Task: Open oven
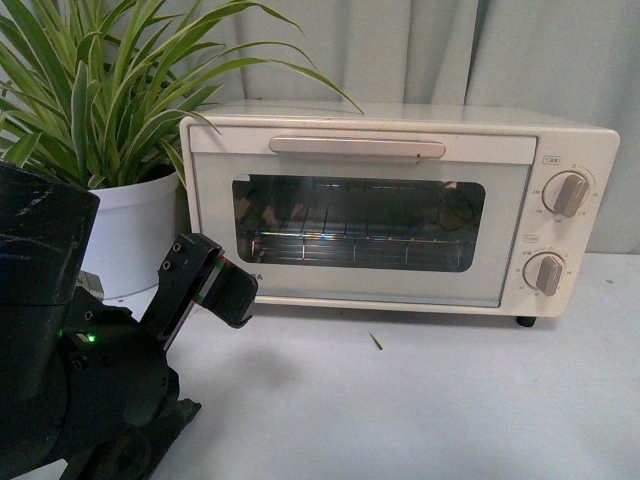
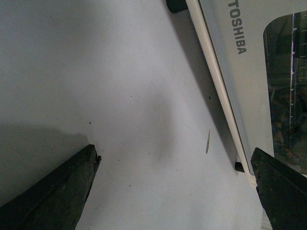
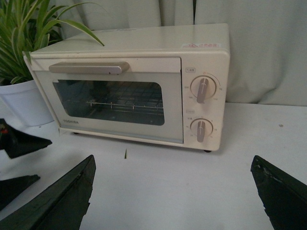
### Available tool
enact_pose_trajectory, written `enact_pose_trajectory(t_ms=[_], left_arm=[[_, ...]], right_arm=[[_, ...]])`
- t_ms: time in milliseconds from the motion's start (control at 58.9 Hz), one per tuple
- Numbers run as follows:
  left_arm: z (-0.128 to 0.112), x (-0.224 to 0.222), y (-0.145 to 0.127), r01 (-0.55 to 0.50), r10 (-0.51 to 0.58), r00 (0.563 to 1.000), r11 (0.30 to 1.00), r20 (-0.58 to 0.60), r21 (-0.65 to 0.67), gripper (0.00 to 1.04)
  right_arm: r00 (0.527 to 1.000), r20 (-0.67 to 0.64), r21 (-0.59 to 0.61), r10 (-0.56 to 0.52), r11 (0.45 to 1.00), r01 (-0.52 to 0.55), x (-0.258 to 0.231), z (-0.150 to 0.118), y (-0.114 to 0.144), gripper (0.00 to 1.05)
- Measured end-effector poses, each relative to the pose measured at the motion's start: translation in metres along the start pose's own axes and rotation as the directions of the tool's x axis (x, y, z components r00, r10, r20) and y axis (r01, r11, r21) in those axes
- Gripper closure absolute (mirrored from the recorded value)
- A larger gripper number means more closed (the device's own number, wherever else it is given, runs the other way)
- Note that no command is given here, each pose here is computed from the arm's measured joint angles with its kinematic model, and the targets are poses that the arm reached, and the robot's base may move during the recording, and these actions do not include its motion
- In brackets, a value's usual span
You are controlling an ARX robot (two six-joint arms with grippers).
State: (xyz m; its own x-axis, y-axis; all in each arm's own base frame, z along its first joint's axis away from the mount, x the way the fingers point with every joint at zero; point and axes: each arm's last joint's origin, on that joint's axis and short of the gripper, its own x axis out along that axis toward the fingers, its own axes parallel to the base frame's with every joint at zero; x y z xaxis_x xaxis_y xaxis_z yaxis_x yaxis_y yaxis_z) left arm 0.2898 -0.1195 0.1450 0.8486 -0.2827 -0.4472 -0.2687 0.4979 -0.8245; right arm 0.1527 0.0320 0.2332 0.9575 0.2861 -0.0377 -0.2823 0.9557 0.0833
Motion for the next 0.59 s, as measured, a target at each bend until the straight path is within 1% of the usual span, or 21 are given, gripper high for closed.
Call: enact_pose_trajectory(t_ms=[136,238,492,594], left_arm=[[0.0,0.0,0.0,0.003,-0.003,1.0,1.0,-0.006,-0.004,0.07],[0.0,0.0,0.0,0.003,-0.003,1.0,1.0,-0.006,-0.004,0.07],[0.001,0.0,0.0,0.004,-0.004,1.0,1.0,-0.008,-0.004,0.07],[0.001,0.0,0.0,0.003,-0.003,1.0,1.0,-0.007,-0.005,0.07]], right_arm=[[0.993,-0.116,0.018,-0.015,1.0,0.018,0.053,0.029,0.019,0.09],[0.984,-0.175,0.053,-0.025,0.998,0.035,0.08,0.042,0.027,0.09],[0.954,-0.276,0.139,-0.115,0.978,0.158,0.131,0.064,0.04,0.09],[0.941,-0.311,0.159,-0.13,0.97,0.187,0.149,0.073,0.048,0.09]])
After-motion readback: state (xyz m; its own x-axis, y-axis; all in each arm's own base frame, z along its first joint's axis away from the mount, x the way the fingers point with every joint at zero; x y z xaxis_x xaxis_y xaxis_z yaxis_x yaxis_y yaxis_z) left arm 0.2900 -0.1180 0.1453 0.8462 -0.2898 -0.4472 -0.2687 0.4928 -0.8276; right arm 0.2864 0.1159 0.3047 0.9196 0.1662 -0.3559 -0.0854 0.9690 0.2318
